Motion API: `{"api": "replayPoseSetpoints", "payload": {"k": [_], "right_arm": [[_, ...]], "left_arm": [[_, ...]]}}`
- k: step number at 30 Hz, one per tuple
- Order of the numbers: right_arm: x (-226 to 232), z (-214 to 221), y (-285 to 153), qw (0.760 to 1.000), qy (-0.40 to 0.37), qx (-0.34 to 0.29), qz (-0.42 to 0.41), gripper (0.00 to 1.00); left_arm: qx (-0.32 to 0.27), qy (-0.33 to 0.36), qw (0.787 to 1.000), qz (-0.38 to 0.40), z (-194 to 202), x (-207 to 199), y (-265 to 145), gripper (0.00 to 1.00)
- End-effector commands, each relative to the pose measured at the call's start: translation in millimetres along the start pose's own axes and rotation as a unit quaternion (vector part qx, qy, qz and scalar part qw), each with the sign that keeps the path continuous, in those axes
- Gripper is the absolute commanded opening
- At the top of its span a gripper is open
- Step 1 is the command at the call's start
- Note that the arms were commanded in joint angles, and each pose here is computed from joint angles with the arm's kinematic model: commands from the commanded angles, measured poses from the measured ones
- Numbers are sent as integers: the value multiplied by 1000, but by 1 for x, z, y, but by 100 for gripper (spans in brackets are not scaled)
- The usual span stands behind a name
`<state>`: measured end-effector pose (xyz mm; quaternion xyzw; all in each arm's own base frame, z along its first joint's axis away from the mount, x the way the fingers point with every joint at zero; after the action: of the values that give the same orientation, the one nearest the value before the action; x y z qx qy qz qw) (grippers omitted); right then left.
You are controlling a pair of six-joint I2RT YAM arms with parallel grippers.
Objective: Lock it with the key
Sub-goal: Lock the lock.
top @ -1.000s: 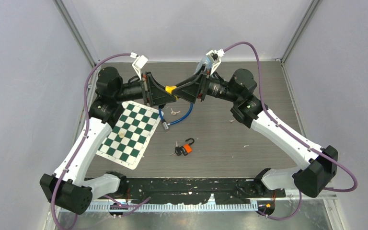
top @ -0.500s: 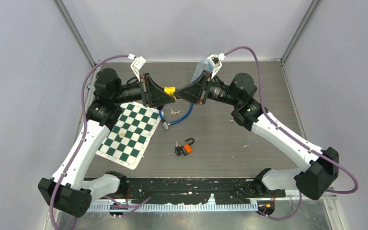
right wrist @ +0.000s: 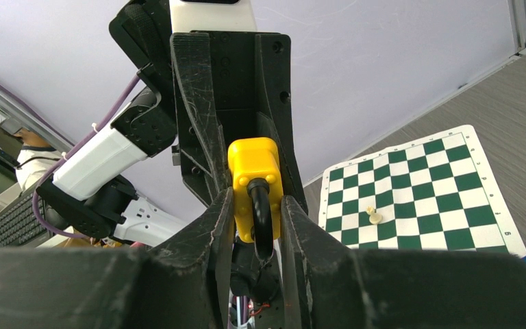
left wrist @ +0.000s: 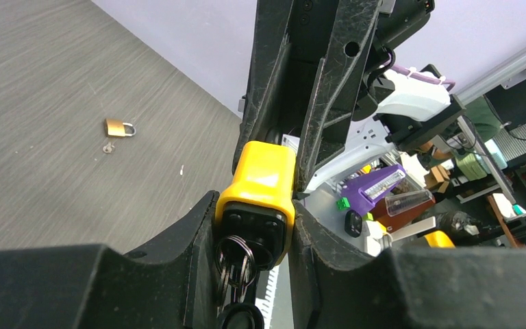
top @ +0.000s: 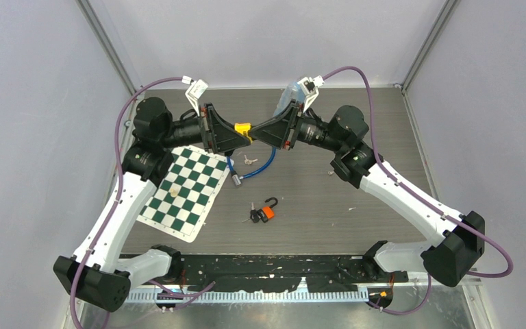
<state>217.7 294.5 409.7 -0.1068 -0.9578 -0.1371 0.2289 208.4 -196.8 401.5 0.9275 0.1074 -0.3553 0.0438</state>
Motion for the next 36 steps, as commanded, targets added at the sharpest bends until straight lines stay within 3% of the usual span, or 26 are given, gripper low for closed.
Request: {"api": "replayPoseSetpoints", "payload": {"k": [1,2,5,7,8,10,12,17,28,36], "right_arm": [[33,-36,-10,997,-39,-64,-32,5],[33,-36,-10,997,-40,-64,-32,5],[32,-34,-10,997,-37,-59,-31,5],[31,-32,-10,997,-33,-56,-33,17],[32,-31,-10,997,-31,-54,-34,32],[31,-31,-12,997,-28,-57,-31,51],[30,-30,-13,998,-24,-61,-26,59],[29,-31,-18,997,-12,-75,-34,60],[27,-29,-6,998,-24,-34,-52,57],[22,-28,5,998,-16,-20,-50,42]], "left_arm": [[-22,58,998,27,-16,-28,-9,6],[-23,59,998,28,-16,-29,-9,0],[-27,62,997,39,-17,-31,-9,0],[-33,65,996,42,-17,-33,-10,0],[-34,66,996,42,-18,-34,-10,0],[-39,68,996,41,-19,-35,-11,0],[-43,71,996,40,-20,-37,-12,0],[-51,75,995,37,-22,-40,-14,0],[-46,59,996,41,-20,-34,-11,0],[-40,51,997,43,-19,-30,-9,0]]}}
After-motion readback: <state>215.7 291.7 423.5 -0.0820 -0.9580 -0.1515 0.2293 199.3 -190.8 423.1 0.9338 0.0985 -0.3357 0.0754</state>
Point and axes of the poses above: each gripper's point midway between its finger pads, its own y axis out along the fingers, its own x axis along the line the jaws close on, z = x × y, the point moved 5 cm from there along -y, back along the fingers, and after that the axes turned 5 degrees about -y, right-handed, at the moved point
